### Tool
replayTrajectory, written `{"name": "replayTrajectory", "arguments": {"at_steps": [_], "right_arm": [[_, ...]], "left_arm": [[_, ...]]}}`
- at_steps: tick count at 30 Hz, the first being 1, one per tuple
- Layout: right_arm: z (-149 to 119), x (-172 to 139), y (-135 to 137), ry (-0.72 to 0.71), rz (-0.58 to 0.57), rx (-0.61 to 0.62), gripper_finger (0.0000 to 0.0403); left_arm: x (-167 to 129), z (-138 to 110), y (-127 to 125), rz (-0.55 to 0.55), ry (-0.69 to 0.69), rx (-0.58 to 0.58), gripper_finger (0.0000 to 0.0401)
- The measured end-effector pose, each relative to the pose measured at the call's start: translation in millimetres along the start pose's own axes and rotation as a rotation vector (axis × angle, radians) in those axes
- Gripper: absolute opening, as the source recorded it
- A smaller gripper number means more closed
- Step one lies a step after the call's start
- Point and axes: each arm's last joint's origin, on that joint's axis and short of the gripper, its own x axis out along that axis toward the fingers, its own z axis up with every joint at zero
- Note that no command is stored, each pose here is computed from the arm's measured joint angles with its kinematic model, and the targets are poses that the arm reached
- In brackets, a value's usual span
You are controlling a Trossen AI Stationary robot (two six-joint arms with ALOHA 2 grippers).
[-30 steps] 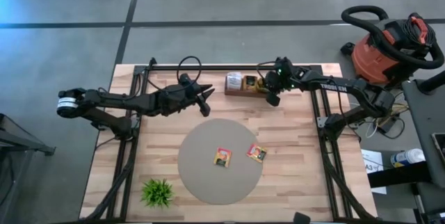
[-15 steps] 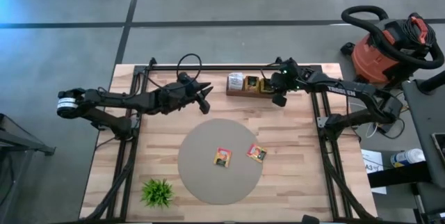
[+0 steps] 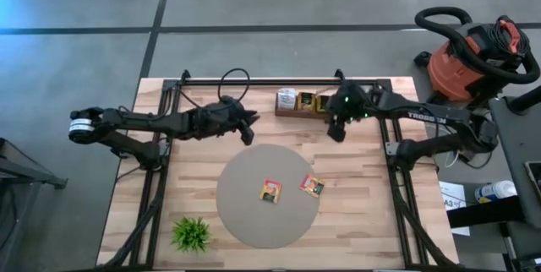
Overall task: Pick & Place Tea
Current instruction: Put the orange tea bag into the middle section of the wooden organizer
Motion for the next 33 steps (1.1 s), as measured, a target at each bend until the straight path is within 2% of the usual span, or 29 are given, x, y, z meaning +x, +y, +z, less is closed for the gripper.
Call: {"name": "replayTrajectory", "arguments": {"at_steps": [3, 6, 17, 25, 33], "right_arm": [[-4, 2, 29, 0.052, 0.072, 0.047, 0.0152], [-9, 2, 59, 0.088, 0.137, 0.095, 0.0147], [-37, 15, 151, 0.220, 0.235, 0.266, 0.0134], [-34, 34, 212, 0.207, 0.360, 0.370, 0.0132], [-22, 58, 261, 0.232, 0.384, 0.368, 0.0133]], "left_arm": [[-2, -4, -6, -0.092, 0.050, -0.056, 0.0083], [-5, -9, -14, -0.163, 0.107, -0.066, 0.0083], [-33, -40, -61, -0.316, 0.284, -0.043, 0.0083], [-56, -55, -89, -0.427, 0.349, -0.077, 0.0083], [-72, -66, -103, -0.496, 0.422, -0.102, 0.0083]]}}
